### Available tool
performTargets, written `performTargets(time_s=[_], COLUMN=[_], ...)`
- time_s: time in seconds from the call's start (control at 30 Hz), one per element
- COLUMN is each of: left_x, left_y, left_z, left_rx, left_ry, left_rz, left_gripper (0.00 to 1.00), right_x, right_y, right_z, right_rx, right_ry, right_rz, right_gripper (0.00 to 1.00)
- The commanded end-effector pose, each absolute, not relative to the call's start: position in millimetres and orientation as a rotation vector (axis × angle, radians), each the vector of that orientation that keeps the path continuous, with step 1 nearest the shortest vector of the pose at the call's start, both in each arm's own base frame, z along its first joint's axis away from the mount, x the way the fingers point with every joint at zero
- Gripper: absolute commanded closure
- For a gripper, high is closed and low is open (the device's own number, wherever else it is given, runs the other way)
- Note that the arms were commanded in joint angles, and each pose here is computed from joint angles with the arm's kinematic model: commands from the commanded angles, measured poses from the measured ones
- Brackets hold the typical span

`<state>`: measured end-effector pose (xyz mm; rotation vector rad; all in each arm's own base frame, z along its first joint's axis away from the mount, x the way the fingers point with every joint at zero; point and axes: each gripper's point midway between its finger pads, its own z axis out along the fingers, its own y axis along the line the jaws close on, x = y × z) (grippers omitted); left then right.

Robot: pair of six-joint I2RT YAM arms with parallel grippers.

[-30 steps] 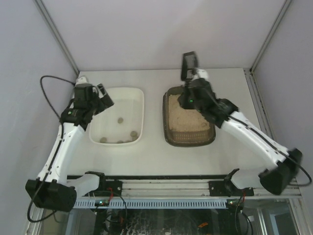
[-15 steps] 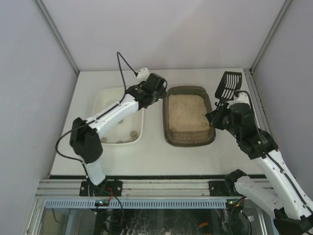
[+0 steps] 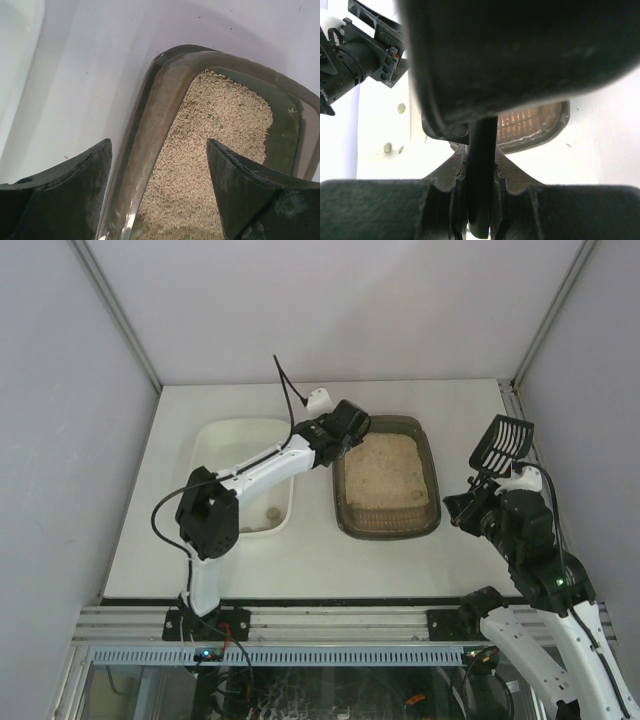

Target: Clean the litter box

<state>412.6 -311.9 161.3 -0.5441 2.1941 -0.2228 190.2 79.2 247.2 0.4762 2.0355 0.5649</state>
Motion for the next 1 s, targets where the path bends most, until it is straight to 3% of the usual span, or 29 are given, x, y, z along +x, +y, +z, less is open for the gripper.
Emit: performTargets(time_s=[0.0, 0.27, 0.37, 0.6, 0.73, 0.97], left_x=[431, 424, 422, 422, 420, 410], left_y=[-330, -334, -333, -336, -330, -349], left_z=[149, 109, 106, 103, 98, 100], left_rx=[-0.509, -0.314, -0.231, 0.029, 0.139, 0.509], left_ry=[2.179, 2.289, 2.308, 2.331, 2.337, 2.344], left_rz=[-0.262, -0.191, -0.164, -0.117, -0.057, -0.135], left_gripper=[0.20, 0.18, 0.21, 0.59, 0.73, 0.89], right_x=[187, 189, 192, 198, 199, 199], right_y=[72, 71, 72, 75, 75, 71], right_z=[246, 240, 237, 231, 229, 229], right_rx=[0.516, 0.521, 0.520, 0.523, 0.526, 0.543], right_ry=[2.027, 2.033, 2.039, 2.045, 2.050, 2.034], right_rz=[0.545, 0.540, 0.539, 0.552, 0.555, 0.557], right_gripper=[1.00, 1.00, 1.00, 1.00, 1.00, 1.00])
